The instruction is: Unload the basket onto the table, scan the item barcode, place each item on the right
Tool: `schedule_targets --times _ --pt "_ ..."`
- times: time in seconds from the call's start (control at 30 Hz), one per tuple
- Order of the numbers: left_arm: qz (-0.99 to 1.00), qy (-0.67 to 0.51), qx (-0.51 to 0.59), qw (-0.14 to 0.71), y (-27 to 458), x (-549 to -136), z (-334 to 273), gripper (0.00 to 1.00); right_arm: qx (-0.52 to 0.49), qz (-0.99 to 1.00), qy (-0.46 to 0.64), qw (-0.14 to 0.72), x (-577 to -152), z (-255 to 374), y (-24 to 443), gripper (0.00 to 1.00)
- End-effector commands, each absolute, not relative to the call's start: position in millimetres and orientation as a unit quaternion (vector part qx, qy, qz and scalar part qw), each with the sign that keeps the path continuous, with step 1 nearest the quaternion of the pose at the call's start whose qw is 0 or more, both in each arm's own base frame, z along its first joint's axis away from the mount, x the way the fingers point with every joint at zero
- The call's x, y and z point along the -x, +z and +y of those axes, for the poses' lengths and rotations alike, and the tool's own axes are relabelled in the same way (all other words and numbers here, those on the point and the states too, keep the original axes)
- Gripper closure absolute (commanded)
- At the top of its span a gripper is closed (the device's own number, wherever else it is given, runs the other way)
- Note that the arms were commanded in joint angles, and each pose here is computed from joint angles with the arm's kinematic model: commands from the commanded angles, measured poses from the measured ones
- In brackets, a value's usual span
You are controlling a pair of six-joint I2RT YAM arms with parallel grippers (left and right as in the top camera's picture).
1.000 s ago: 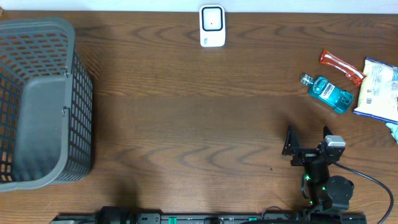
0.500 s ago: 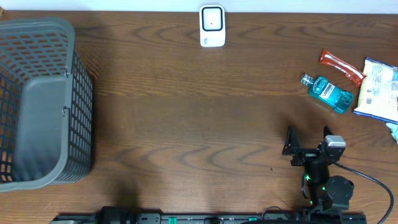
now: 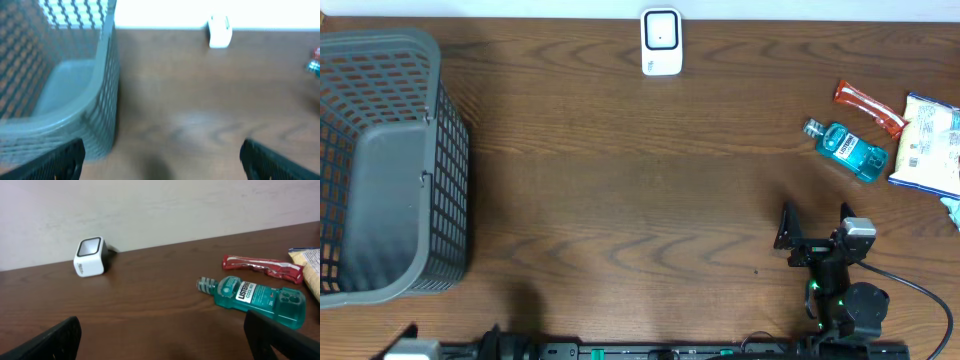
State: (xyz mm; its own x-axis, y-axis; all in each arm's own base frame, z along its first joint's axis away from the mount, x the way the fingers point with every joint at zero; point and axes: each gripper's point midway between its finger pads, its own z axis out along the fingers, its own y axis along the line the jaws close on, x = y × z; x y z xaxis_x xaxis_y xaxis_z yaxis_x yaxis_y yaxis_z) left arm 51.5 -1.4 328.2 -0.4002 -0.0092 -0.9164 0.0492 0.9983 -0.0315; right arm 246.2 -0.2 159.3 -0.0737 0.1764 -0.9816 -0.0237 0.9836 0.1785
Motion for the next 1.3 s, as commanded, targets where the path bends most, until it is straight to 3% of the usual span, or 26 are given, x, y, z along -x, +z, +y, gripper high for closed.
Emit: schedule_targets --times 0.0,0.3,0.7,1.07,1.27 --pt "0.836 -0.04 -0.021 0.546 324 -69 -8 0.01 -0.05 0.727 0.07 0.681 -246 0 159 0.01" --pt "0.774 -0.047 -0.025 0.631 311 -146 -16 0.01 -0.05 0.728 0.07 0.681 -246 0 159 0.01" --pt "0.759 -0.077 -0.048 0.644 210 -209 -33 0.01 -0.05 0.727 0.07 0.681 -246 0 159 0.01" --pt "0.786 -0.077 -0.046 0.612 132 -232 -35 0.01 -0.05 0.727 0.07 0.681 -246 0 159 0.01" --pt "0.781 -0.052 -0.076 0.618 133 -233 -34 0.01 -0.05 0.727 0.07 0.681 -246 0 159 0.01"
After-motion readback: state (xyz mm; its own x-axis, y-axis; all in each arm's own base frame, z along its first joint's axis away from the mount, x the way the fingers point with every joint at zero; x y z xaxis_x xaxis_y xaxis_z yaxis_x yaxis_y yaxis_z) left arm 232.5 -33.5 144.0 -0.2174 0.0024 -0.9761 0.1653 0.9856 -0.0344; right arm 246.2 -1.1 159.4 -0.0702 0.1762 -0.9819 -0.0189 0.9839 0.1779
